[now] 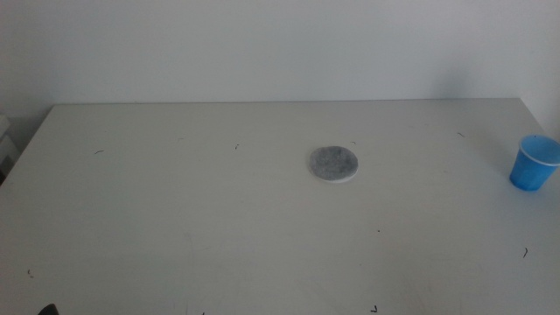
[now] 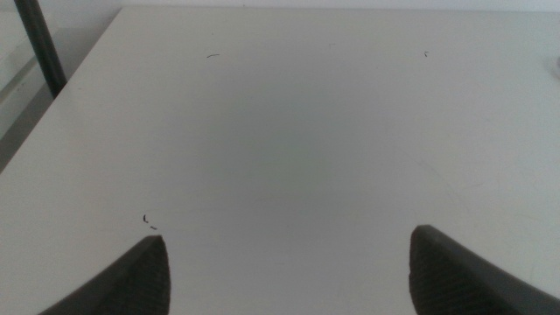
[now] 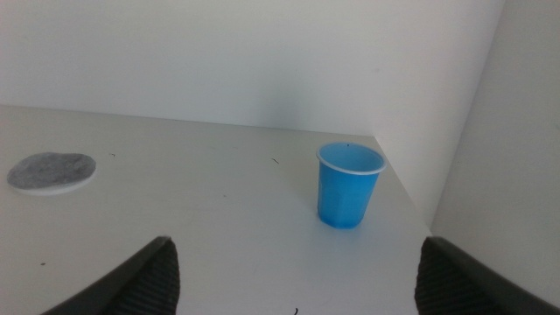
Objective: Place an empty cup on a cup mat.
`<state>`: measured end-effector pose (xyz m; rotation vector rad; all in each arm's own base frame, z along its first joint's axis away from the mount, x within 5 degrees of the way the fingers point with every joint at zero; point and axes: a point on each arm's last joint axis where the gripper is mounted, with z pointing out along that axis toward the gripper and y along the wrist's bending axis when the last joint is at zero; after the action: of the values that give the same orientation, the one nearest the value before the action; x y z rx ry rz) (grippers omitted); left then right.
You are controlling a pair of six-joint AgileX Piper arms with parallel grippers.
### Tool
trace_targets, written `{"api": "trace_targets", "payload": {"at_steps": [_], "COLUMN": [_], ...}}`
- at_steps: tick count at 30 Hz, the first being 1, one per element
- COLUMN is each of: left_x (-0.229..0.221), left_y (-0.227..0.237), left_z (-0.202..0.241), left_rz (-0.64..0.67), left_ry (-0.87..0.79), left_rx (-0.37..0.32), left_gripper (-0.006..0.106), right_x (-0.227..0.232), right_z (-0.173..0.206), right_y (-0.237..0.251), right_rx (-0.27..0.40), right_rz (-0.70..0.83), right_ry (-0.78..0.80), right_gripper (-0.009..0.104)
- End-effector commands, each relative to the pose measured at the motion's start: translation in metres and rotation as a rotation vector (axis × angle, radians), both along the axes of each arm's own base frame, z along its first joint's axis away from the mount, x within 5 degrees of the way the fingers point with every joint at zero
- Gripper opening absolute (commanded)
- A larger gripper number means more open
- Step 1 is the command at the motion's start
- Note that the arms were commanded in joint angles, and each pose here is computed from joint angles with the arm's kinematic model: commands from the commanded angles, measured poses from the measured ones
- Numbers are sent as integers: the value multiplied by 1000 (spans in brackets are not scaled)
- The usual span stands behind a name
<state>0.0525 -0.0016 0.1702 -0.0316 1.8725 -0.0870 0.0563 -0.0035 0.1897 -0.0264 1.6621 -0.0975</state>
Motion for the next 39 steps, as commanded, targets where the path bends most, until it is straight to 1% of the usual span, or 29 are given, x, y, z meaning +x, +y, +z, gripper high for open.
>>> {"api": "trace_targets", "payload": {"at_steps": [1, 7, 12, 23, 30, 35, 38, 39], "left_x": [1, 1, 1, 1, 1, 1, 1, 1], "left_y": [0, 0, 0, 0, 0, 0, 0, 0], "left_z": [8, 8, 8, 8, 8, 8, 8, 8], "left_rz": [0, 0, 0, 0, 0, 0, 0, 0], "left_ry": [-75, -75, -75, -75, -75, -75, -75, -75], "left_rx": [-15, -15, -15, -15, -15, -15, -15, -15], "left_gripper": [105, 105, 105, 105, 105, 105, 105, 105], "right_x": [-3, -8, -3, 40, 70, 84, 95, 98], "right_z": [19, 55, 84, 156, 187, 218, 233, 237], "right_y": [1, -1, -1, -2, -4, -6, -6, -7], "right_rx": [-22, -21, -23, -23, -19, 0, 44, 48], "right_rz": [8, -7, -12, -12, -19, -38, -49, -52], "right_ry": [-120, -105, -79, -32, 24, 77, 96, 102], "right_gripper": [75, 75, 75, 75, 75, 75, 75, 75]}}
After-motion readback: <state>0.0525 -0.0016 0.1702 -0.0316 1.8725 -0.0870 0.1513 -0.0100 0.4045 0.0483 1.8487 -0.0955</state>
